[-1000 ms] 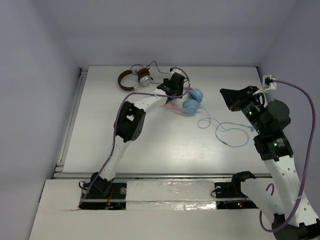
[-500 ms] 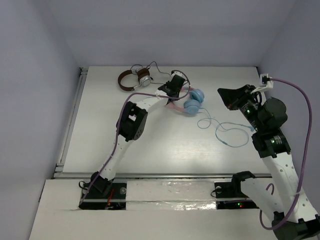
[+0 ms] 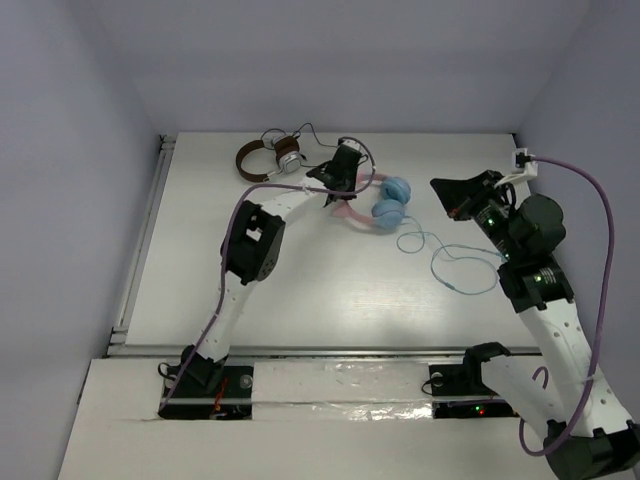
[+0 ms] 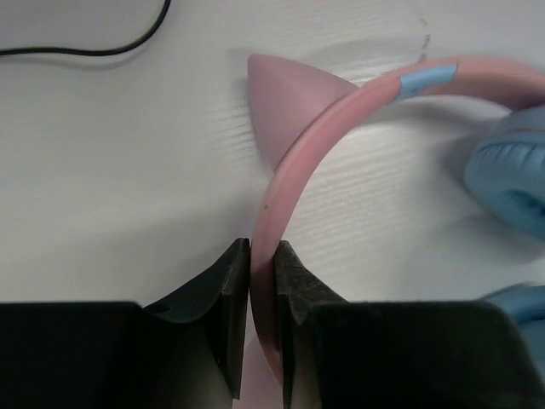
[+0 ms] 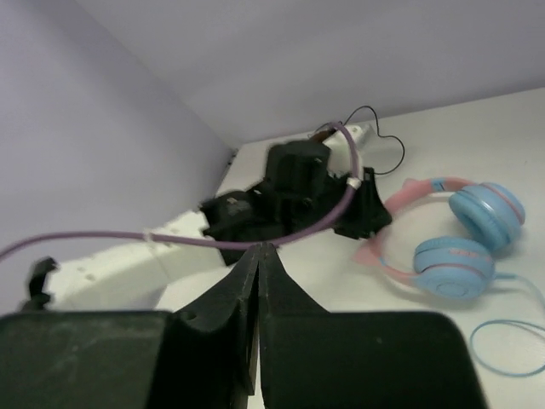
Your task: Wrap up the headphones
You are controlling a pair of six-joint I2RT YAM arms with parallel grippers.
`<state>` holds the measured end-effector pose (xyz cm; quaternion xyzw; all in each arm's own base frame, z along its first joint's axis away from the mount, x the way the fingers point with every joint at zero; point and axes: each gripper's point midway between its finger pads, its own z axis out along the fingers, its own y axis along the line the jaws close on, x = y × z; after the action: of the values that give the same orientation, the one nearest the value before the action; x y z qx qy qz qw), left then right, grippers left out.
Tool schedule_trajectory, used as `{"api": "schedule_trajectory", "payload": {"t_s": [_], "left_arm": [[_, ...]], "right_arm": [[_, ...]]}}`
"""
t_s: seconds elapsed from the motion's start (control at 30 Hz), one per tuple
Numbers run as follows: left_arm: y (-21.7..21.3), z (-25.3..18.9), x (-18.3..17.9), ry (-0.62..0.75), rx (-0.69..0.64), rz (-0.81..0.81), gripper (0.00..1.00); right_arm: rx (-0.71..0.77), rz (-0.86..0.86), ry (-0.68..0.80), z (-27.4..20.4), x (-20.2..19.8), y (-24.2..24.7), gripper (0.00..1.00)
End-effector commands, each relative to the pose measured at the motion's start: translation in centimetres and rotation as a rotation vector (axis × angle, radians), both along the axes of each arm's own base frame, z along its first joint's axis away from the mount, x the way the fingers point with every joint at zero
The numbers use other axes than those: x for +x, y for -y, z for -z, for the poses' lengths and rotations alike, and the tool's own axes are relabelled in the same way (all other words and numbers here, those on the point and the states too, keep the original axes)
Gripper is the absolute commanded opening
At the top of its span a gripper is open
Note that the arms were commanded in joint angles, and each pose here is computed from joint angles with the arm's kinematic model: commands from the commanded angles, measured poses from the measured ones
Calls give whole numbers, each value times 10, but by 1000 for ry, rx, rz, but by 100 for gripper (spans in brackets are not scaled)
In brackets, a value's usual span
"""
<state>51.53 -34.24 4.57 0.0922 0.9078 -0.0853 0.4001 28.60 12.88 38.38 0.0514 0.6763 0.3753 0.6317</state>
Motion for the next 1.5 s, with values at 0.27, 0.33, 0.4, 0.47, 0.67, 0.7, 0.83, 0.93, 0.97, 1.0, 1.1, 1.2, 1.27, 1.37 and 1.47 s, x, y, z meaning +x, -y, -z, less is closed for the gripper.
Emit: {"api": "schedule_trajectory", "payload": {"t_s": [0.27, 0.33, 0.4, 0.47, 0.67, 0.7, 0.83, 0.93, 0.97, 1.0, 1.1, 1.2, 1.27, 1.37, 1.47], "left_arm": [[-53, -263, -13, 194, -307, 74, 0], [-71, -284, -18, 208, -325, 69, 0], [-88, -307, -33, 220, -341, 79, 0], [-99, -312, -46, 212, -354, 90, 0], [-124, -361, -91, 237, -488, 154, 0], [-126, -372, -97, 256, -495, 159, 0], [-129, -408, -111, 313, -516, 176, 0], [-135, -423, -117, 335, -517, 177, 0], [-135, -425, -118, 338, -521, 180, 0], [-135, -429, -119, 346, -525, 182, 0], [-134, -441, -121, 360, -530, 197, 0], [-136, -458, -132, 385, -556, 222, 0], [-128, -460, -138, 378, -592, 269, 0], [-125, -468, -148, 384, -638, 311, 0], [-128, -489, -154, 417, -690, 337, 0]], "right_arm": [[-41, -102, 82, 15, 27, -30, 10], [-105, -127, 116, 14, 30, -33, 37], [-152, -126, 90, 26, 39, -34, 58], [-189, -120, 105, 29, 44, -33, 72], [-230, -259, 153, 43, 36, -52, 80], [-236, -292, 145, 50, 34, -57, 79], [-229, -400, 99, 76, 25, -69, 78], [-197, -458, 106, 82, 14, -75, 75], [-184, -470, 130, 79, 13, -77, 74], [-173, -489, 131, 80, 12, -80, 73], [-148, -549, 106, 89, 10, -87, 71], [-165, -476, 92, 97, 23, -81, 68], [-166, -446, 114, 93, 29, -79, 66], [-151, -454, 140, 91, 26, -80, 62], [-154, -462, 134, 98, 29, -81, 62]]}}
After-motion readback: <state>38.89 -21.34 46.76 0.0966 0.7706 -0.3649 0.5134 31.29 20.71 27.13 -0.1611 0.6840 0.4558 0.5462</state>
